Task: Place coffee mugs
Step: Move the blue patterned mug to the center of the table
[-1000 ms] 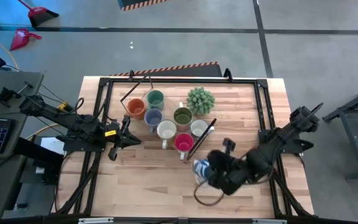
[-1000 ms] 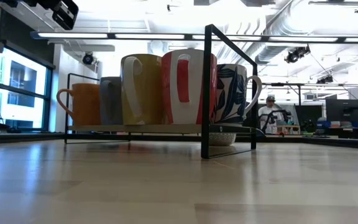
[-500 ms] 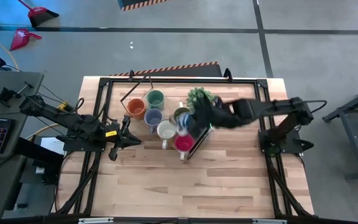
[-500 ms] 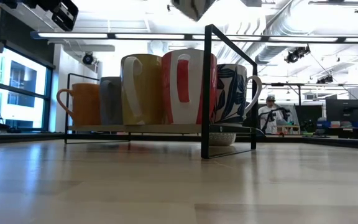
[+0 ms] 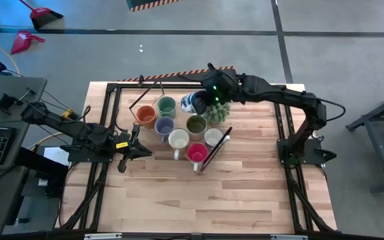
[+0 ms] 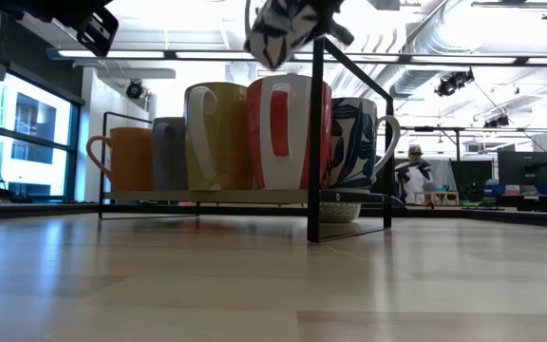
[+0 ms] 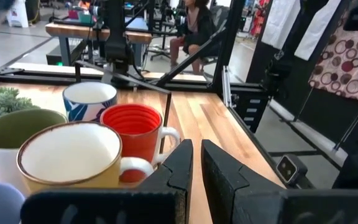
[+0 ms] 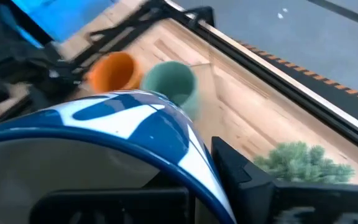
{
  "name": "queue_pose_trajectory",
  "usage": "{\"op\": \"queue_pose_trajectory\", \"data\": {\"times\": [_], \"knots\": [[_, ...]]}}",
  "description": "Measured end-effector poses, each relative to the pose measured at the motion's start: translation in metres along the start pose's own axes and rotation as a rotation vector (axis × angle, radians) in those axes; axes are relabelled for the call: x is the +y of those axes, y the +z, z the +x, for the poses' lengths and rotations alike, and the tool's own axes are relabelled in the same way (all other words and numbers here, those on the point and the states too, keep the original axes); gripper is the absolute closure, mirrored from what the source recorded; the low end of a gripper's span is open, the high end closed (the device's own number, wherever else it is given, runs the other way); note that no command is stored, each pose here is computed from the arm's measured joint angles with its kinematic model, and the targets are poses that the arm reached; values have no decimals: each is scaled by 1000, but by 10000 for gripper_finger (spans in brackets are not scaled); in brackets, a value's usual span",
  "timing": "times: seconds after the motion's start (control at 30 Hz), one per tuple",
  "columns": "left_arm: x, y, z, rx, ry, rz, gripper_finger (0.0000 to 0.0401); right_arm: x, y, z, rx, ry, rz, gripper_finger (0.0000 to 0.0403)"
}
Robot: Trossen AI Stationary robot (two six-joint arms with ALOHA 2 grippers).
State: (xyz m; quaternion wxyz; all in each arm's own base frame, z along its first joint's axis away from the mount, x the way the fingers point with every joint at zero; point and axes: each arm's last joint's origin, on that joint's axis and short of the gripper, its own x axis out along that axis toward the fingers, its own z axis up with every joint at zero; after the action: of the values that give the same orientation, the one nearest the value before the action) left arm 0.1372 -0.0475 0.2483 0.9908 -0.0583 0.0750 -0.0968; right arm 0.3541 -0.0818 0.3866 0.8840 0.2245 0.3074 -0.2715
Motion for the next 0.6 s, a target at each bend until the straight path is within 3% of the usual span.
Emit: {"op": "queue_pose_trajectory", "data": {"times": [0.4, 0.6], "knots": [[0, -1, 0, 14, 2, 2, 380, -37, 19, 45, 34, 42, 60, 398], [0, -2, 0, 17, 2, 1, 380, -43, 16, 65, 70, 27, 22, 398]]}}
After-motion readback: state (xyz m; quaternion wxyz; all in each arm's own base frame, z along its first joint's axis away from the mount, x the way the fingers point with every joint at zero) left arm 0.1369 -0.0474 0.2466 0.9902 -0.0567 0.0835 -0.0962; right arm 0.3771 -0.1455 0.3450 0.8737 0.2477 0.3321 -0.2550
